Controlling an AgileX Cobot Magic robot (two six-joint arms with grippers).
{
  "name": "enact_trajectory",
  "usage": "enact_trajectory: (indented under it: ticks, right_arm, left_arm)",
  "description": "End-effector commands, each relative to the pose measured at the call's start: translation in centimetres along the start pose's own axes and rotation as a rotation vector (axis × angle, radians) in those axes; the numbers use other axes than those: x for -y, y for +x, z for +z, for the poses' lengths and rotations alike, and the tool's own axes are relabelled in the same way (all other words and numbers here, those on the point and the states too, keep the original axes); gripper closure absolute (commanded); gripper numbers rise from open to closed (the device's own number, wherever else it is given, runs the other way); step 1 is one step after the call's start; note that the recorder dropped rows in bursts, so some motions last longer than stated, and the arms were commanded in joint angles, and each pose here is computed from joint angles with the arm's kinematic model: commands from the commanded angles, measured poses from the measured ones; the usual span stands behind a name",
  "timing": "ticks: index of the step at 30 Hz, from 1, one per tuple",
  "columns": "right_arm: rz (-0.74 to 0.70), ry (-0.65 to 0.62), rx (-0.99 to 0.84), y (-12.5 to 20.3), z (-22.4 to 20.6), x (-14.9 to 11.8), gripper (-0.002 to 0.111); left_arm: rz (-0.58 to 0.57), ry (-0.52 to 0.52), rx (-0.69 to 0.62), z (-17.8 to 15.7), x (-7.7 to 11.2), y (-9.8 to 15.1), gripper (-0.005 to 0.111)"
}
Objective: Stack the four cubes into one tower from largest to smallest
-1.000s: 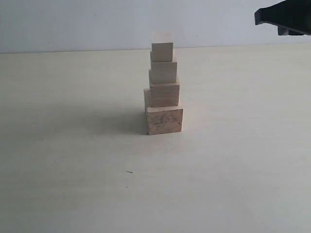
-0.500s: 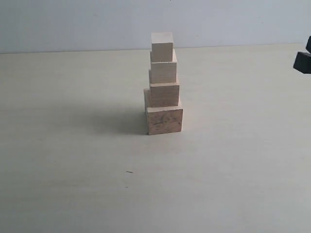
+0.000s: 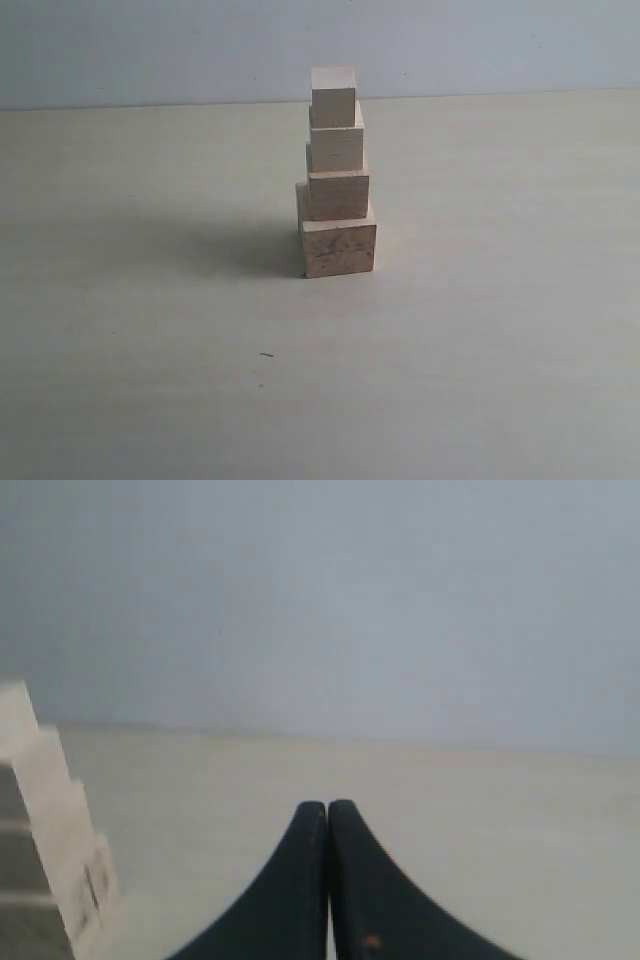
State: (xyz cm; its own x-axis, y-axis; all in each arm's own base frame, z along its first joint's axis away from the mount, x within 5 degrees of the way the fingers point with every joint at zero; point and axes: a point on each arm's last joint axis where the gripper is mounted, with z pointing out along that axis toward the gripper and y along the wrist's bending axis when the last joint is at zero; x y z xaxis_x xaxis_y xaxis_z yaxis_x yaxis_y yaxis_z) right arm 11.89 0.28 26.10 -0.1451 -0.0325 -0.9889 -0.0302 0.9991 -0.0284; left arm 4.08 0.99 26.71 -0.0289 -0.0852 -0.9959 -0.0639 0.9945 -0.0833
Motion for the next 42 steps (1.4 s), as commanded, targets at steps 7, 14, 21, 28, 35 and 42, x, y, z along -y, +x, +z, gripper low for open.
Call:
enact_trajectory:
  ticks: [7, 14, 21, 28, 35, 42]
  right_arm:
    - [-0.176, -0.054, -0.1, 7.0, 0.3, -0.6, 0.108]
    - [-0.132, -0.033, -0.168, 8.0, 0.1, -0.4, 0.108]
    - [-0.13, -0.033, -0.168, 8.0, 0.1, -0.4, 0.108]
    - [-0.13, -0.033, -0.168, 8.0, 0.1, -0.4, 0.108]
    - [-0.13, -0.033, -0.168, 8.0, 0.1, -0.4, 0.108]
    - [-0.13, -0.033, -0.168, 8.0, 0.1, -0.4, 0.108]
  left_arm:
    - [-0.092, -0.013, -0.15, 1.5, -0.2, 5.8, 0.107]
    - [-0.119, 0.009, -0.086, 1.3, -0.1, 5.3, 0.107]
    - [-0.13, 0.011, -0.089, 1.3, -0.1, 5.3, 0.107]
    - [-0.134, 0.014, -0.088, 1.3, -0.1, 5.3, 0.107]
    - [-0.134, 0.014, -0.088, 1.3, -0.1, 5.3, 0.107]
    - [-0.134, 0.014, -0.088, 1.3, -0.1, 5.3, 0.107]
